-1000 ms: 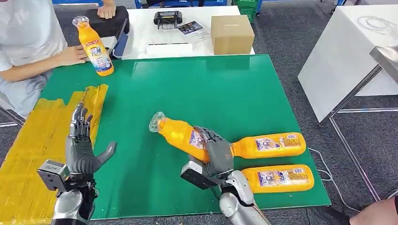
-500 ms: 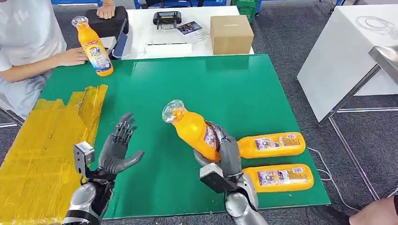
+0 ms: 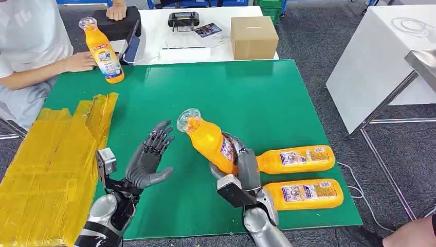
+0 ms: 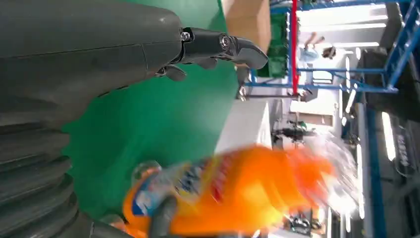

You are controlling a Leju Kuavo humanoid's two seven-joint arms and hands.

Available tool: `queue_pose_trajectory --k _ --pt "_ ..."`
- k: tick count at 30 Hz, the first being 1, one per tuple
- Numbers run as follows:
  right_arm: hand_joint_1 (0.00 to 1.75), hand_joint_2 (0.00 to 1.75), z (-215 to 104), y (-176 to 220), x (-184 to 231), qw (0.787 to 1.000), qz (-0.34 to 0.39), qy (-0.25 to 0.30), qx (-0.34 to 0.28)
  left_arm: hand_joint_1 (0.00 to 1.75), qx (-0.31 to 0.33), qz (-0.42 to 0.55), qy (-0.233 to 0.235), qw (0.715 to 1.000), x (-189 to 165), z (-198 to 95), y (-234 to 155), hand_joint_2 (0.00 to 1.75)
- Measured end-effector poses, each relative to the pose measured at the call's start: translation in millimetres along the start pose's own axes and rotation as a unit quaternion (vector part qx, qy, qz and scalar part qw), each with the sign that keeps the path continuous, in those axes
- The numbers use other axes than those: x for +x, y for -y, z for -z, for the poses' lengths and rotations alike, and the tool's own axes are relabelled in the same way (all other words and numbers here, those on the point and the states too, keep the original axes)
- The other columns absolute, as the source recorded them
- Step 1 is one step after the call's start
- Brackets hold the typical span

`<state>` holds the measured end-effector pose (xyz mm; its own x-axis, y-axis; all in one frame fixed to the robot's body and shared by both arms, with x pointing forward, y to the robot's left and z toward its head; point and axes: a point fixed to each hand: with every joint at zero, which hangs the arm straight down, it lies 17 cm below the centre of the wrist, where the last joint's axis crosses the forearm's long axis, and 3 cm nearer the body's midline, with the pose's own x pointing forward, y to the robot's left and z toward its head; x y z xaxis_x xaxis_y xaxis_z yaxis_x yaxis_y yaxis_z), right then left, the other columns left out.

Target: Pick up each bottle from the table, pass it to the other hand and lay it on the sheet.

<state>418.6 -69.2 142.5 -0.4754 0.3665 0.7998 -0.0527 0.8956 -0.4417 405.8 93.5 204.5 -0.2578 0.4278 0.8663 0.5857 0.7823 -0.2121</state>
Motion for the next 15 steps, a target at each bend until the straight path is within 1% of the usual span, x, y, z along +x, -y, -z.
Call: queue_pose_trajectory --k 8,11,15 --pt "1.75 1.75 -2 -8 -22 1.000 -0.004 -0.028 0.009 0.00 -0.020 -0.004 0.006 1.000 5 3 14 1.75" --pt "1.75 1.75 -1 -12 -23 1.000 -0.007 -0.024 0.015 0.00 -0.024 -0.003 0.008 1.000 7 4 18 1.75" --pt "1.75 1.75 2 -23 -14 1.000 -0.010 -0.013 0.025 0.00 -0.018 0.007 0.006 1.000 5 7 18 1.75"
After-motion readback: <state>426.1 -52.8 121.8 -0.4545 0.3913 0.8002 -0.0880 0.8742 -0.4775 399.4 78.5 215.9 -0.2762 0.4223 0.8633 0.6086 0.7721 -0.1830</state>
